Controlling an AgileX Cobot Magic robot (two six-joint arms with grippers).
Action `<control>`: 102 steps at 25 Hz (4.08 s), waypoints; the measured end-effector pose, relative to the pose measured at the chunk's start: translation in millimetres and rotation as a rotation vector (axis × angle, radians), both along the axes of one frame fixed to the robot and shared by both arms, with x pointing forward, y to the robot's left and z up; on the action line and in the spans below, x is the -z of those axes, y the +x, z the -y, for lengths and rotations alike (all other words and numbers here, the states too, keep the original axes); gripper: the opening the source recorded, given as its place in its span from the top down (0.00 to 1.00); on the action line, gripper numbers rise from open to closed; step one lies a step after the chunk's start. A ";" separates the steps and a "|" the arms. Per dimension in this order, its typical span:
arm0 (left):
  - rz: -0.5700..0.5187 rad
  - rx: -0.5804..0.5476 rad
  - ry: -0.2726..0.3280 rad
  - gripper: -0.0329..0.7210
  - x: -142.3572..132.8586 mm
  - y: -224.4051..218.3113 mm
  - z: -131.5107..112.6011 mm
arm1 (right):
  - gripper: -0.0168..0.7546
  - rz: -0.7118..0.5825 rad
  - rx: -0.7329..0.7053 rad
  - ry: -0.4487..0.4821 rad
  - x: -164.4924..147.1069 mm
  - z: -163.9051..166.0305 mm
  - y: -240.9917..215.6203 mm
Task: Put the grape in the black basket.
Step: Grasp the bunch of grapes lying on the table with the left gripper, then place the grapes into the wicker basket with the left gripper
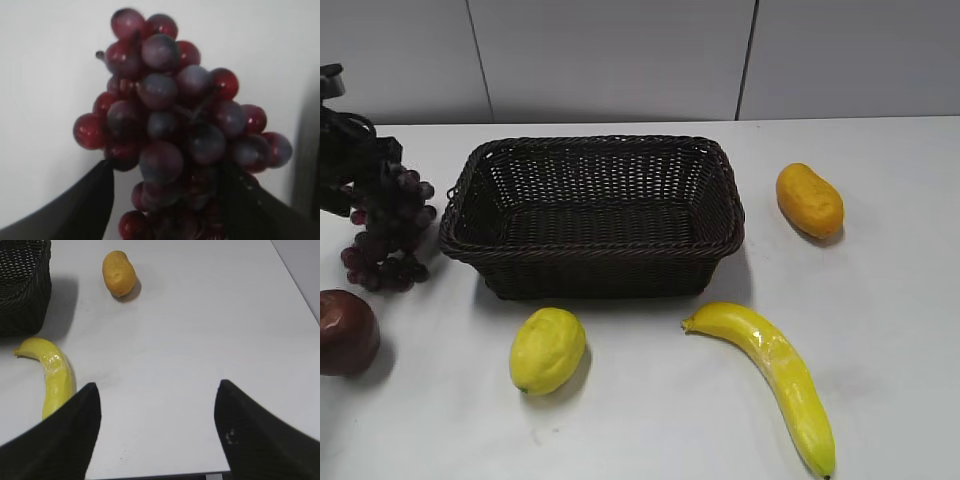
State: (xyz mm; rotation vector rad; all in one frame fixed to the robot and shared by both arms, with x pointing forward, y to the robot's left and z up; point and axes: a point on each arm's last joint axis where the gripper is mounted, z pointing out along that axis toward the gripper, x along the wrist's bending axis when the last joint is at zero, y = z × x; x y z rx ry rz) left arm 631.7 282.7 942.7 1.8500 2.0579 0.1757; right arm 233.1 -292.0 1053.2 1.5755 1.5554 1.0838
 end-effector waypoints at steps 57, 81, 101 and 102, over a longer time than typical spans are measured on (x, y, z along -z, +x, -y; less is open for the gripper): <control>0.570 0.109 -0.127 0.80 -199.1 -75.0 49.9 | 0.28 0.000 0.000 0.000 0.0 0.0 0.0; 0.203 0.355 -0.120 0.59 -40.1 -35.4 172.8 | 0.28 0.000 0.000 0.000 0.0 0.0 0.0; 0.460 0.483 0.001 0.21 -174.1 -98.4 133.6 | 0.28 0.000 0.000 0.000 0.0 0.0 0.0; 0.471 0.492 0.021 0.22 -183.8 -106.8 127.8 | 0.28 0.000 0.000 0.000 0.0 0.0 0.0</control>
